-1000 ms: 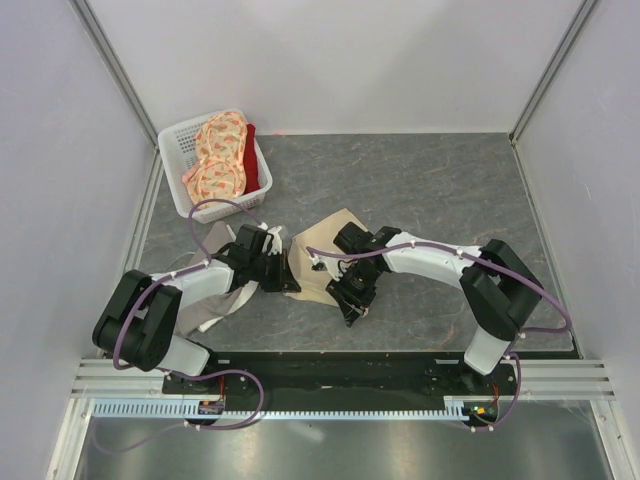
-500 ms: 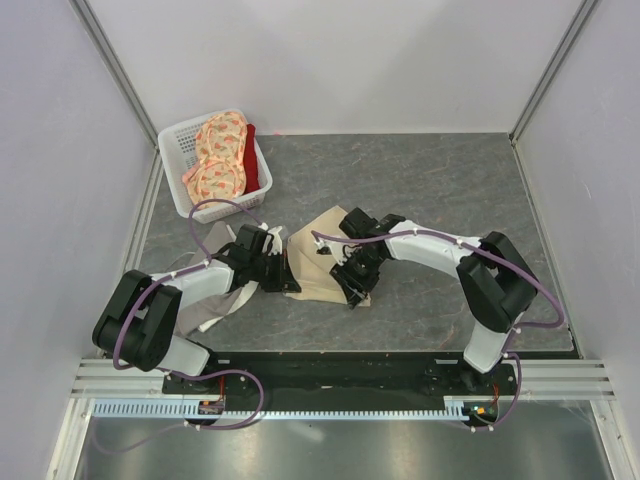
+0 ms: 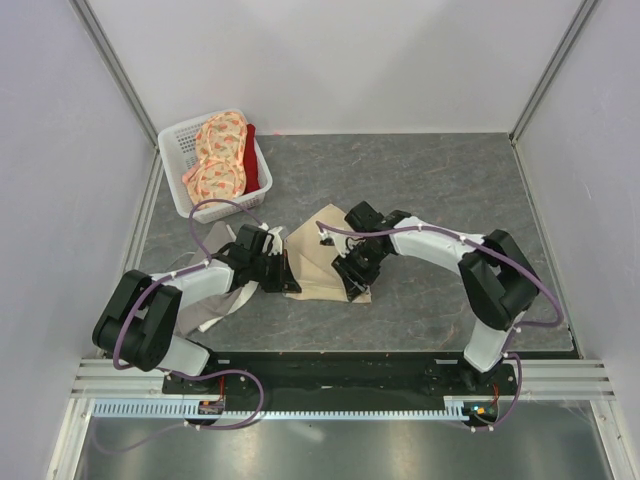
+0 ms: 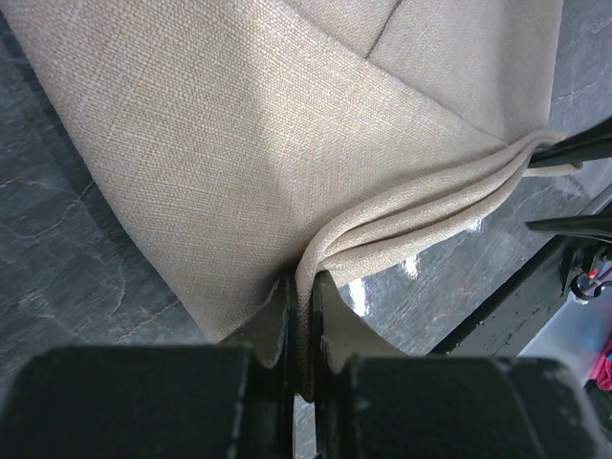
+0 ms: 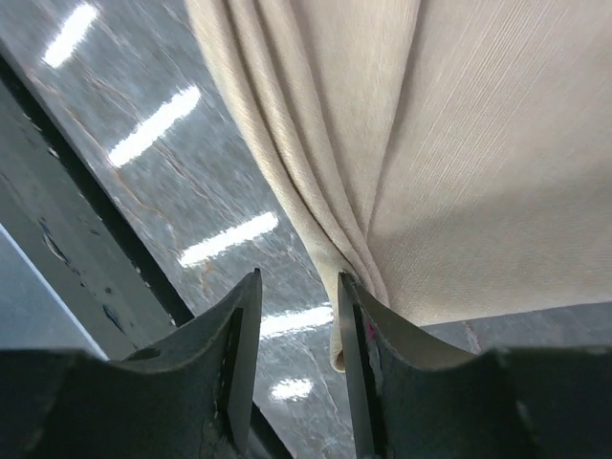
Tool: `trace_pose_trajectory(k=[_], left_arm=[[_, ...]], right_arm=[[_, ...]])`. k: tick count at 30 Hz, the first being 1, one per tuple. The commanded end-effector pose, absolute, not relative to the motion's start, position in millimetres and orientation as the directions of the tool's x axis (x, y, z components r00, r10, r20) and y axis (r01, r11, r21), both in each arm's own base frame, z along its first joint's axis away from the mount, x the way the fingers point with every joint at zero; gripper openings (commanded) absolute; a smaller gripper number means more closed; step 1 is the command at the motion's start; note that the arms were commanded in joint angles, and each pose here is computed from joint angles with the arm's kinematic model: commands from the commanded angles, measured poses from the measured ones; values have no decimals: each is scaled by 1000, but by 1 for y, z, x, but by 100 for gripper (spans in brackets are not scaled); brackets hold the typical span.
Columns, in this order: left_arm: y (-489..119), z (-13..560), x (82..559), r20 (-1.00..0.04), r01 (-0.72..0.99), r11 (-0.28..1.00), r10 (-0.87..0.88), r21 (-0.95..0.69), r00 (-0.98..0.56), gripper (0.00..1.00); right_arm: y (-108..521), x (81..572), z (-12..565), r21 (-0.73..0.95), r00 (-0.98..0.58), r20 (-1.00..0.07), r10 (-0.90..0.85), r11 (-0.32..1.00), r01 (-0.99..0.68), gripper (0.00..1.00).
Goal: Fold the napkin, place the utensils inside, and roll it up
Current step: Roll the napkin with the utensil
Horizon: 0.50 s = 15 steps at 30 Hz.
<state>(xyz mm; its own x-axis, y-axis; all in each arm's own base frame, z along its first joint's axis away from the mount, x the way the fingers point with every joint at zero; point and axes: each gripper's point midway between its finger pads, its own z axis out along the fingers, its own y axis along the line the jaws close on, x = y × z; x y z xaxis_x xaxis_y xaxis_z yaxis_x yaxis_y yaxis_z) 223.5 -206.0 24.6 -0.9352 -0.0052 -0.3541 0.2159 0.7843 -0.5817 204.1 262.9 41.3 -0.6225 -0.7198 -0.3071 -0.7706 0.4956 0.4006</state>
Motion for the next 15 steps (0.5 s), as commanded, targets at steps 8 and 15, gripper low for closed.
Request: trace_pose_trajectory(k=[8,15], left_arm=[[-201,25,225,-352,198,804,-16,-561,-936,2],[-200,27,226,-355,196,803,-21,-562,-935,2]], right_arm=[[319,243,84,304,-478,-605,-636,370,-878,50],[339,240,59,352,-465,-579,-669,309,-883,51]])
